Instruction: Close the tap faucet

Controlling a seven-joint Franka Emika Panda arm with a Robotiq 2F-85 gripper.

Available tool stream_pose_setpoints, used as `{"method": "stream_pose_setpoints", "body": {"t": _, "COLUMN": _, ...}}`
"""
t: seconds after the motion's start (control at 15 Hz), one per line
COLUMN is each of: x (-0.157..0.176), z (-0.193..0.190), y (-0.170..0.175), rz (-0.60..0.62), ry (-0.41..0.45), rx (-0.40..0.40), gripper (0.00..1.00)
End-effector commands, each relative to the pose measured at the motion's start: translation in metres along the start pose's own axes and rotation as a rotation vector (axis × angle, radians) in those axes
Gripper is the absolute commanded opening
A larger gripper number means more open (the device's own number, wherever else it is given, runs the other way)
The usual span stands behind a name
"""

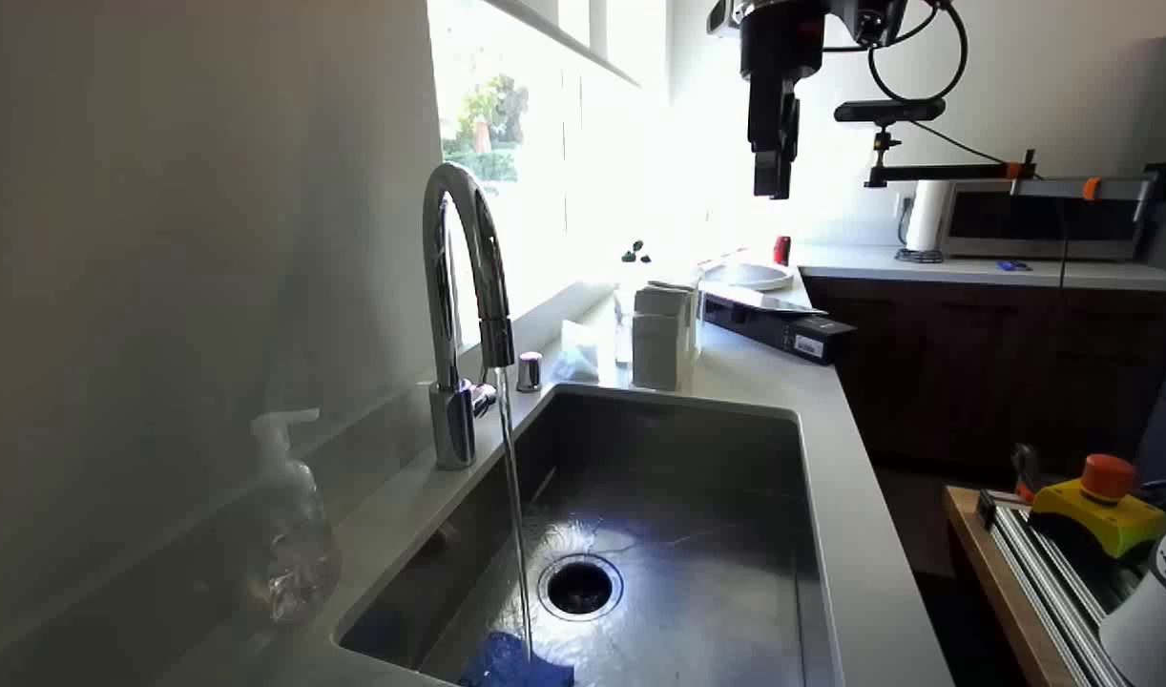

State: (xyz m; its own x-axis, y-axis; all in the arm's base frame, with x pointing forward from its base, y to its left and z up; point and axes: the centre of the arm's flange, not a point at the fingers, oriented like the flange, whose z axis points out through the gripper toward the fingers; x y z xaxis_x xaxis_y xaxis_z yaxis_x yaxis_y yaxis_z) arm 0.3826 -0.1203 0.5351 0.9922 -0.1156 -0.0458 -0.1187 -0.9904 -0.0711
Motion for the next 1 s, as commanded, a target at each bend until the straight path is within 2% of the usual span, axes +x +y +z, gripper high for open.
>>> {"method": "stream_pose_setpoints", "body": {"t": 0.0, "x": 0.0, "z": 0.0, "y": 0.0, "rz": 0.0, "ry": 0.0, "rx": 0.0, "gripper": 1.0}}
{"method": "stream_pose_setpoints", "body": {"t": 0.33, "x": 0.0, "z": 0.0, "y": 0.0, "rz": 0.0, "ry": 0.0, "rx": 0.0, "gripper": 1.0}}
{"method": "stream_pose_setpoints", "body": {"t": 0.67, "x": 0.055, "z": 0.011, "y": 0.019, "rz": 0.232, "ry": 0.021, "rx": 0.046, "gripper": 1.0}}
{"method": "stream_pose_setpoints", "body": {"t": 0.87, "x": 0.092, "z": 0.028, "y": 0.028, "rz": 0.308, "ry": 0.072, "rx": 0.099, "gripper": 1.0}}
{"method": "stream_pose_setpoints", "body": {"t": 0.93, "x": 0.107, "z": 0.037, "y": 0.029, "rz": 0.322, "ry": 0.065, "rx": 0.113, "gripper": 1.0}}
